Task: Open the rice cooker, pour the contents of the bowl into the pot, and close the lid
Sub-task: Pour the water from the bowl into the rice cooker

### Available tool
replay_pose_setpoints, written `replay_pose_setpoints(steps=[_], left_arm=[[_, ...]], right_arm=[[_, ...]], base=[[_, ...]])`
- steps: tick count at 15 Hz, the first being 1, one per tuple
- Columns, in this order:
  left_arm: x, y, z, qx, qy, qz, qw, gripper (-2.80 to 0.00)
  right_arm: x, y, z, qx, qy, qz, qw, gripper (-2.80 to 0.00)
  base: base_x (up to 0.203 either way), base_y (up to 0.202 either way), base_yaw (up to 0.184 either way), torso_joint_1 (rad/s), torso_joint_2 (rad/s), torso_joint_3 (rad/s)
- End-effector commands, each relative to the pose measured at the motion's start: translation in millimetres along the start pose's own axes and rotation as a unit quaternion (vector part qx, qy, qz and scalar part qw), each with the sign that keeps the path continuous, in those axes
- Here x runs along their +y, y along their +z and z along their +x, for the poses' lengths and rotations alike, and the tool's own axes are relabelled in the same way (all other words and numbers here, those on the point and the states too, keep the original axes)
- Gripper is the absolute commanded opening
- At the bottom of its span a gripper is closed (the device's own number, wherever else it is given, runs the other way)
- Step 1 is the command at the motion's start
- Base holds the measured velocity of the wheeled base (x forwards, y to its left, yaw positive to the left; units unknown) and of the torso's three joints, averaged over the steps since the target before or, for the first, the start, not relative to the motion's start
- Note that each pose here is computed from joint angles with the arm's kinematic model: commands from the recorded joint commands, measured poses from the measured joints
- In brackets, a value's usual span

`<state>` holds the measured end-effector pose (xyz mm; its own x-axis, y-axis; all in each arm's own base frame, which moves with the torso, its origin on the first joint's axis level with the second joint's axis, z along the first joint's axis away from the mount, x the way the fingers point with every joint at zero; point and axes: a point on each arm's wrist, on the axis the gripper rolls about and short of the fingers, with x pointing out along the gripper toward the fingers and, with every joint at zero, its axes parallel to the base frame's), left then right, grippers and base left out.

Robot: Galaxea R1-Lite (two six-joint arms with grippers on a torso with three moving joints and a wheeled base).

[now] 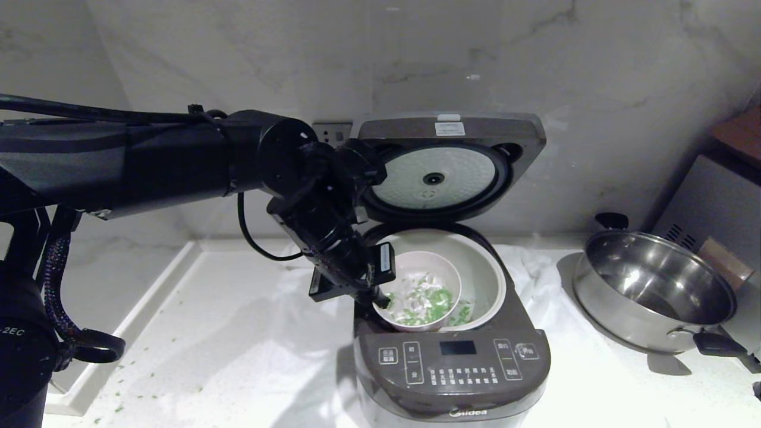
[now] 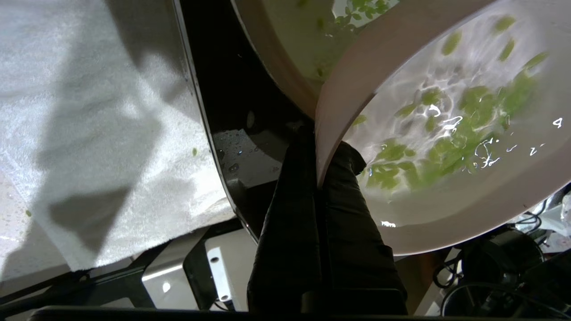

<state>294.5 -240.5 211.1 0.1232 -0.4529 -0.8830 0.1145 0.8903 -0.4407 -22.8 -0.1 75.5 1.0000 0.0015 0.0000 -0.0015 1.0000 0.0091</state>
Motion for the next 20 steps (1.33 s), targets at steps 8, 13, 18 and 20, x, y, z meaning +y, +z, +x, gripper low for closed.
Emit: replay_pose_setpoints(steps=[8, 13, 18, 20], left_arm=[[-4.5, 8, 9, -0.017, -0.014, 0.0, 0.9998, -2.8], [0.8, 12, 1, -0.03, -0.018, -0.007, 0.9993, -2.8], [-2.1, 17, -1, -0.052, -0.035, -0.018, 0.9979, -2.8], [-5.6, 19, 0, -0.065, -0.046, -0.023, 0.9966, -2.8]], right_arm=[[0, 0, 0, 0.001, 0.0, 0.0, 1.0, -2.8], [0, 0, 0, 0.001, 0.0, 0.0, 1.0, -2.8], [0, 0, 0, 0.001, 0.0, 0.0, 1.0, -2.8], [0, 0, 0, 0.001, 0.0, 0.0, 1.0, -2.8]], base=[[0.0, 0.0, 0.0, 0.0, 0.0, 0.0], [0.0, 0.0, 0.0, 0.0, 0.0, 0.0], [0.0, 0.0, 0.0, 0.0, 0.0, 0.0], [0.0, 0.0, 0.0, 0.0, 0.0, 0.0]])
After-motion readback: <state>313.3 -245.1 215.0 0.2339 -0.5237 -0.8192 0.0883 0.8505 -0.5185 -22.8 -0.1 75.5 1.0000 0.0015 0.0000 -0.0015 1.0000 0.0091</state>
